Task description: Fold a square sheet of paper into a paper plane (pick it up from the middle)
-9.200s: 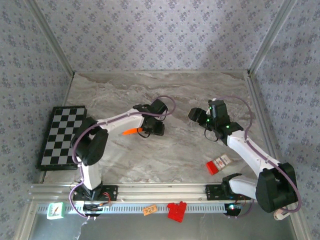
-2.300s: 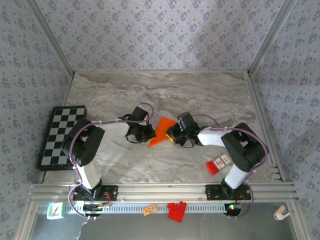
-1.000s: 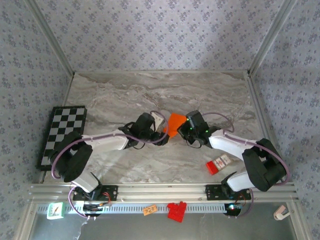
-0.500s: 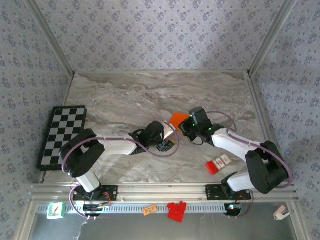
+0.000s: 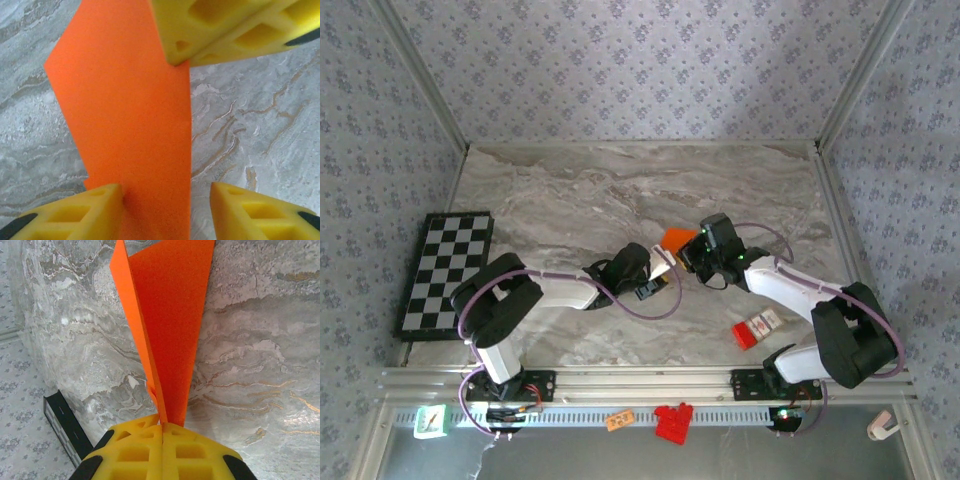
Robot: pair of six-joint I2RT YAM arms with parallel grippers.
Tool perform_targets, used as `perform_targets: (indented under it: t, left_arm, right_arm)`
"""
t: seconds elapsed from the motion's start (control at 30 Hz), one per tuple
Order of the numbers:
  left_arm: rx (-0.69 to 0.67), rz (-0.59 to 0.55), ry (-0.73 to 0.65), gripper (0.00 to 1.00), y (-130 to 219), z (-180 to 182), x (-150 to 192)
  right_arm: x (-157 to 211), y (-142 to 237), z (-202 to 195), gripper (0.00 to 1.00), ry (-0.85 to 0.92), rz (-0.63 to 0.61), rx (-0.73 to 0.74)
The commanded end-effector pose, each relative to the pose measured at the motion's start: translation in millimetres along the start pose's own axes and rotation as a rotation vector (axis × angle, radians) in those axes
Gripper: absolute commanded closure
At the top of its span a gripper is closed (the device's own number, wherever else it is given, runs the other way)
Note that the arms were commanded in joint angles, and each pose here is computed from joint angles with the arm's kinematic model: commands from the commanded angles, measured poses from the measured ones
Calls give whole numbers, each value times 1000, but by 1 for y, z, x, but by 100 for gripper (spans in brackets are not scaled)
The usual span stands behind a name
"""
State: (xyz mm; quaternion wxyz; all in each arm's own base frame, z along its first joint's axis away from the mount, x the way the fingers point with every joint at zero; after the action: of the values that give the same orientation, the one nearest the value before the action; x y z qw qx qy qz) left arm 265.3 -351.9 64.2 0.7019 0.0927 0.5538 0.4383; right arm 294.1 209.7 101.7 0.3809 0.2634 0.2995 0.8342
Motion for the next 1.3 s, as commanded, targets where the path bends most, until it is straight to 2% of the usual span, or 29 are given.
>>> perform_targets:
  t: [0.0, 0.2, 0.47, 0.73, 1.0, 1.27]
  left_arm:
    - [-4, -27, -17, 55, -4, 1, -8]
    - [29, -22, 2, 65, -7, -5, -6]
    - [45, -20, 16, 73, -8, -6, -3]
    - [70, -18, 32, 78, -8, -8, 0]
    - [105, -11, 45, 86, -8, -13, 2]
    - [159, 3, 69, 92, -10, -21, 5]
  right_arm:
    - [0, 4, 5, 95, -24, 5, 5]
    - [1, 1, 1, 92, -33, 17, 25]
    - [1, -3, -3, 88, -40, 21, 40]
    - [-1, -4, -11, 69, -49, 12, 73]
    - [-9, 1, -18, 44, -42, -21, 109]
    - [-25, 16, -18, 33, -19, -90, 114]
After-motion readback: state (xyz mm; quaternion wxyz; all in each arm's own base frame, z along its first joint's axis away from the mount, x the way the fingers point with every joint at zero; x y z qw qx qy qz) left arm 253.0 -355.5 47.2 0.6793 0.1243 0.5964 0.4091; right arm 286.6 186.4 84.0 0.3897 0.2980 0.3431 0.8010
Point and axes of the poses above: each hand's point on the last joint's axis, 136 mm out from that joint toward the fingers, its own y axis back along the fingers, its own z axis along the line the jaws close on, x = y × z, the point moved 1 cm from there along y, back along the fingers, and after that the axes turned 14 degrees about -y, right-handed, at the moved point
